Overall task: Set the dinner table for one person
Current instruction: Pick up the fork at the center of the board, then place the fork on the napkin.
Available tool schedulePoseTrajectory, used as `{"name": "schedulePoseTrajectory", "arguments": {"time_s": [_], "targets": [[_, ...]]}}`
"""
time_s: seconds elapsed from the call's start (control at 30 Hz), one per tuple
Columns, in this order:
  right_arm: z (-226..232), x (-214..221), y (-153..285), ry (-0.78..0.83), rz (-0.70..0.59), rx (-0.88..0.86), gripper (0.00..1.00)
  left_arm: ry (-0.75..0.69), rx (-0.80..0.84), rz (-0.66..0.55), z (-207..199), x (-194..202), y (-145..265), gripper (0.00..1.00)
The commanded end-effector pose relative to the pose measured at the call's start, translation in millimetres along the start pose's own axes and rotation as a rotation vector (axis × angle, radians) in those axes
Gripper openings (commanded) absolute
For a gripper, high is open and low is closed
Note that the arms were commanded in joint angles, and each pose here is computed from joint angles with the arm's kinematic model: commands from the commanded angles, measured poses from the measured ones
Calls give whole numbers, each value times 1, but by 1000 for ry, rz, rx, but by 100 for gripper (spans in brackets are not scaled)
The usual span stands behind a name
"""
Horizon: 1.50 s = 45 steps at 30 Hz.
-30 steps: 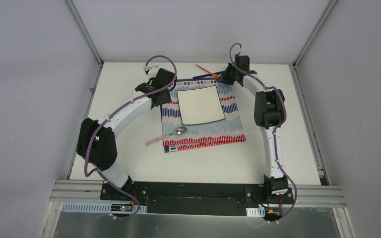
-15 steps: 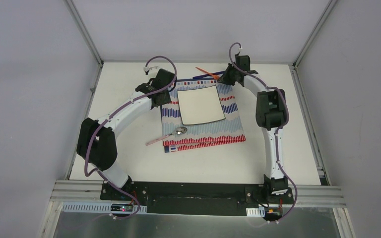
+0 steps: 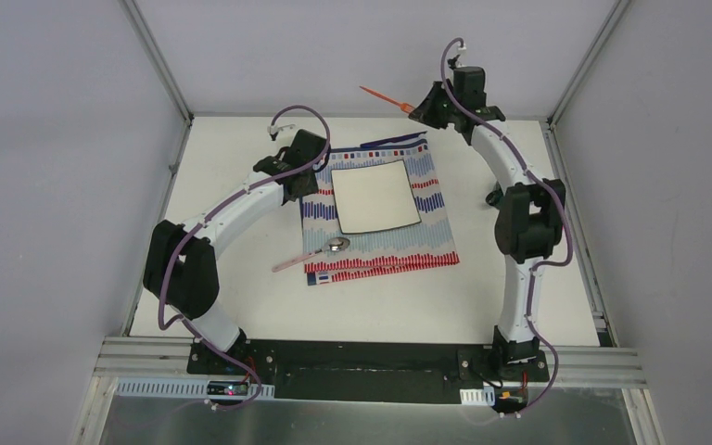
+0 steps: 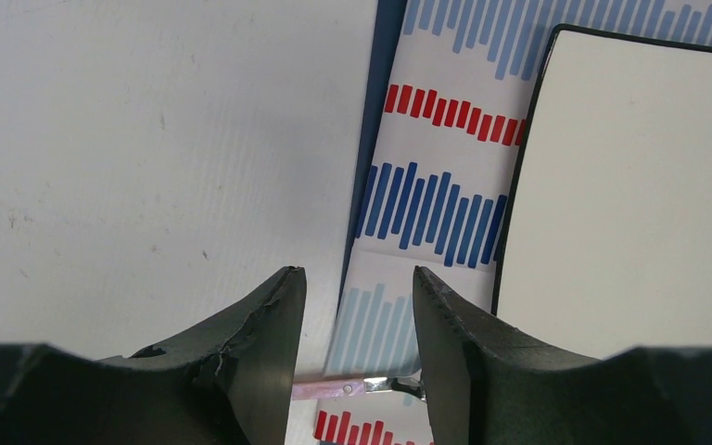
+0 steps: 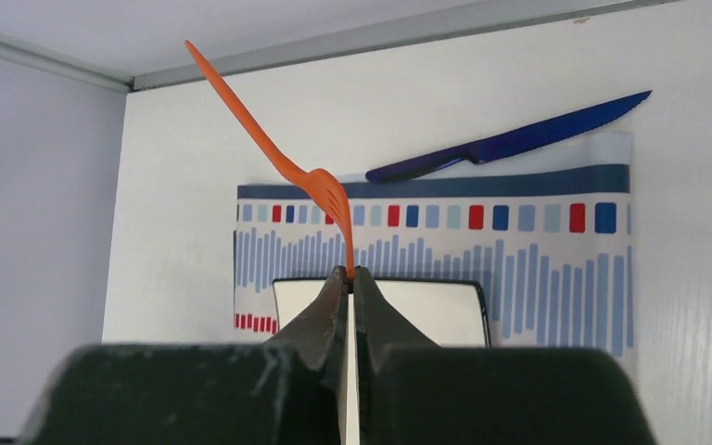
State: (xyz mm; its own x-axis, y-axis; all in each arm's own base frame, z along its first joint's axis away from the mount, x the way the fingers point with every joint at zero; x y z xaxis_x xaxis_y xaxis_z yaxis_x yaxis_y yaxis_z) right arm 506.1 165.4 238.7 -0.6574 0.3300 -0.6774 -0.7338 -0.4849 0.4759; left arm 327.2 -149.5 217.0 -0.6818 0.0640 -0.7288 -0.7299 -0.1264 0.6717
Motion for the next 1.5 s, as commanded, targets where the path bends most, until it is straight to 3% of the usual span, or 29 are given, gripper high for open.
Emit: {"name": "schedulePoseTrajectory", "arguments": {"time_s": [0.0,0.47,0.73,1.17,1.47], "targets": [[44,-5,45,92,32,-40,0,15,-29,-71,7,-11,11,47],[86,52,152,290,386,86,0,120,42,-152,20,-38,61,48],[105,95,183,393,544,93,0,140,89,-171,19,-45,71,48],[106,196,149,509,800,118,0,136,68,-146,24,-28,69,48],[113,212,115,548,859,109,0,123,34,-130,25,-20,61,48]]}}
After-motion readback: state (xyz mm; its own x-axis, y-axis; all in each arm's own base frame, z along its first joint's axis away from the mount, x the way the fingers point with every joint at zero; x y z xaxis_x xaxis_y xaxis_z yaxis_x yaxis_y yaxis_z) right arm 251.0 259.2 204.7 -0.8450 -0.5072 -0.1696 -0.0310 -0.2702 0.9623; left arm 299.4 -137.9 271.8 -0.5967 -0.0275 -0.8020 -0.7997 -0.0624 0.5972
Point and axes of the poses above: each gripper's point midway between its finger pads, its own y axis back along the fingers, its own z axis along the line the jaws close on, x = y × z, the point moved 9 cm from there along y, back along the fingers, and after that the axes turned 2 degrees about y, right-handed, at the moved point
